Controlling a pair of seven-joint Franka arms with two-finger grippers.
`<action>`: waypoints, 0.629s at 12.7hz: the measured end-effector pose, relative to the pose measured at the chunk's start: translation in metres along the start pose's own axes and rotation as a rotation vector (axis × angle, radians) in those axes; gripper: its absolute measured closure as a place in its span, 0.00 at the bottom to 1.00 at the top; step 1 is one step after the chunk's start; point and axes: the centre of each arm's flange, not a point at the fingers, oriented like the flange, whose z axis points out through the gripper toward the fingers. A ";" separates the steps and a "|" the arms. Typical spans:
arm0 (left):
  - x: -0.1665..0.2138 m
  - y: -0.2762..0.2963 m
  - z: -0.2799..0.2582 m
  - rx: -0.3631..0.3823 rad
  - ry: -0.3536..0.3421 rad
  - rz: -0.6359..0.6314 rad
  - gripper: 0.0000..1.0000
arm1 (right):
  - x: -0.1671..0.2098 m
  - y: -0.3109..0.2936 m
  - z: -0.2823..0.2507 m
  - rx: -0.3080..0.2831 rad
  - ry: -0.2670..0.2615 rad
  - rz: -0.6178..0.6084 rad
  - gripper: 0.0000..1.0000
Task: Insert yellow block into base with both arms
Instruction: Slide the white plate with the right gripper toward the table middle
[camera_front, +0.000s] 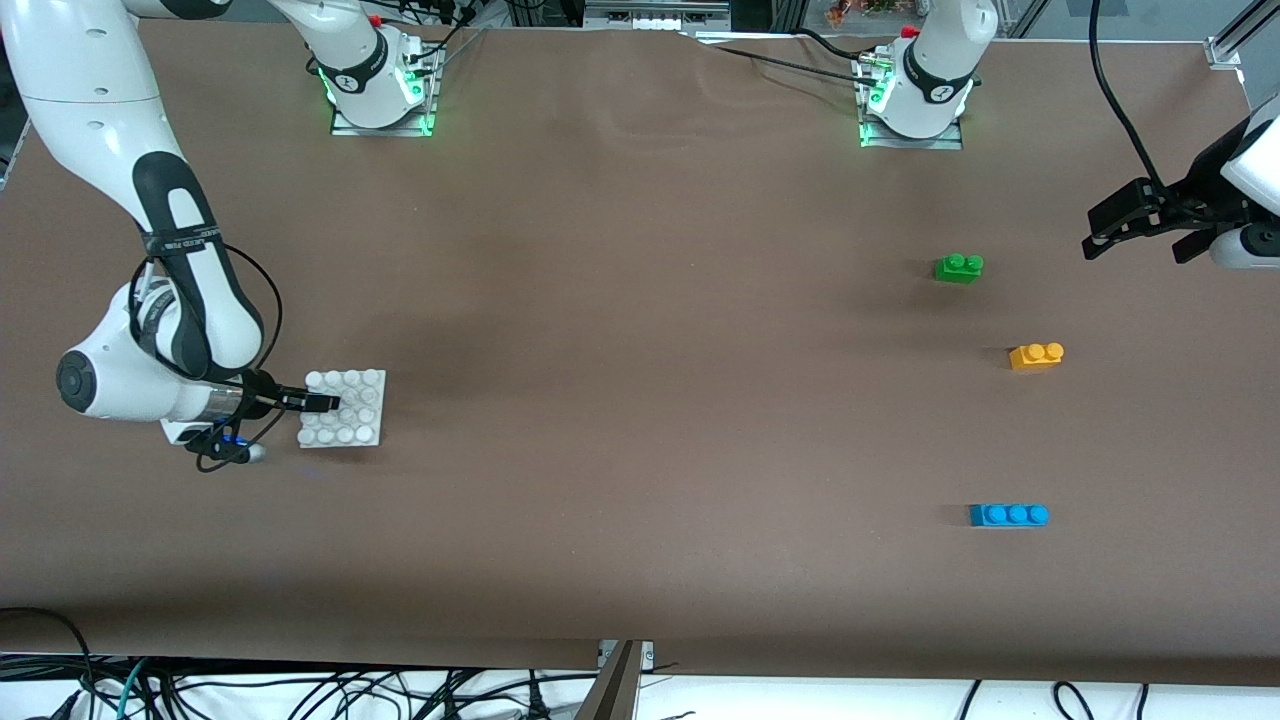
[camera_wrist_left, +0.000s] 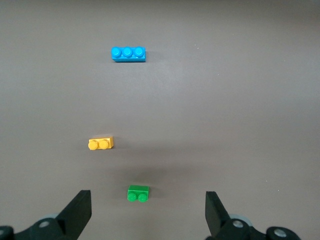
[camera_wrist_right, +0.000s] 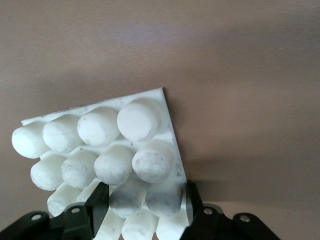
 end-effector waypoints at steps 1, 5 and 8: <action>0.000 0.000 0.000 0.000 0.000 0.000 0.00 | 0.000 -0.004 0.001 -0.002 -0.001 -0.004 0.33; 0.000 0.000 0.000 0.000 0.000 0.000 0.00 | -0.002 -0.028 0.007 -0.009 -0.008 -0.020 0.33; 0.000 0.000 0.000 0.000 0.000 0.000 0.00 | -0.005 -0.050 0.013 -0.017 -0.012 -0.019 0.33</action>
